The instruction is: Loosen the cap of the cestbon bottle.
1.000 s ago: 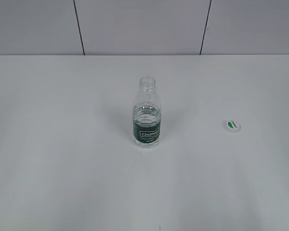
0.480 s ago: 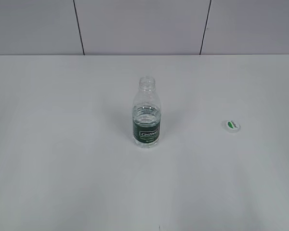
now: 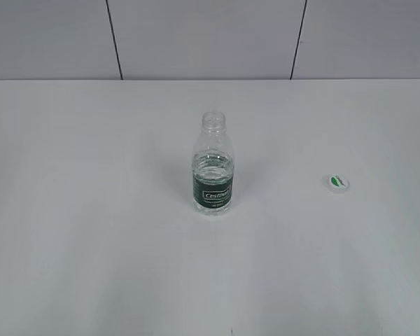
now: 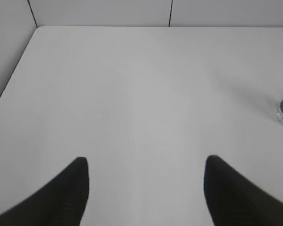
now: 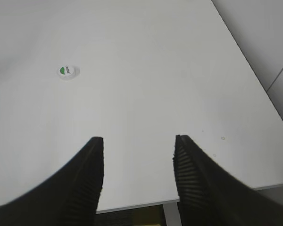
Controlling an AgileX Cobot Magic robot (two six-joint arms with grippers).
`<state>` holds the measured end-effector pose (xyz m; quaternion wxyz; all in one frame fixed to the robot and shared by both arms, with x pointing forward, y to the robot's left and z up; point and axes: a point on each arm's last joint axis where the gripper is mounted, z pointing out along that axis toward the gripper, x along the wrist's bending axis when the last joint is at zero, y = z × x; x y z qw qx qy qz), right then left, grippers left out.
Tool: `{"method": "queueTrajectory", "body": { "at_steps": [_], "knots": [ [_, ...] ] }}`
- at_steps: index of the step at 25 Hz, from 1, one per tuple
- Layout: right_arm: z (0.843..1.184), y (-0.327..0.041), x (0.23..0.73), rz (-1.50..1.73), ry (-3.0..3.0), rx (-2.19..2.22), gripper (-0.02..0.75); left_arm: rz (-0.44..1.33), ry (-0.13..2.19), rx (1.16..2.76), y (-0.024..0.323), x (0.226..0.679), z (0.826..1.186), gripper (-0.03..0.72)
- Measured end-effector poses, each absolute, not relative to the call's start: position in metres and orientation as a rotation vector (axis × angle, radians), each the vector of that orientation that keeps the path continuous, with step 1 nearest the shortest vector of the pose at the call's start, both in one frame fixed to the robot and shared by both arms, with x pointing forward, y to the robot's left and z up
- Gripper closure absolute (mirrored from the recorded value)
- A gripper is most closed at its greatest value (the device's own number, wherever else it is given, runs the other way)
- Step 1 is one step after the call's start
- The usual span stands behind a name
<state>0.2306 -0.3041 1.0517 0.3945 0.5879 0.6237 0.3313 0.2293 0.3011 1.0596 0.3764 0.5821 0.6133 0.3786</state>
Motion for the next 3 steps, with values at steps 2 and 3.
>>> {"method": "queueTrajectory", "body": {
  "at_steps": [2, 3],
  "knots": [
    [1.0517, -0.3041, 0.2306, 0.84, 1.582, 1.491, 0.365, 0.969, 1.57, 1.488, 0.3011, 0.2293, 1.0596, 0.221],
    [1.0517, -0.3041, 0.2306, 0.84, 1.582, 1.491, 0.365, 0.969, 1.57, 1.488, 0.3011, 0.2293, 1.0596, 0.225]
  ]
}}
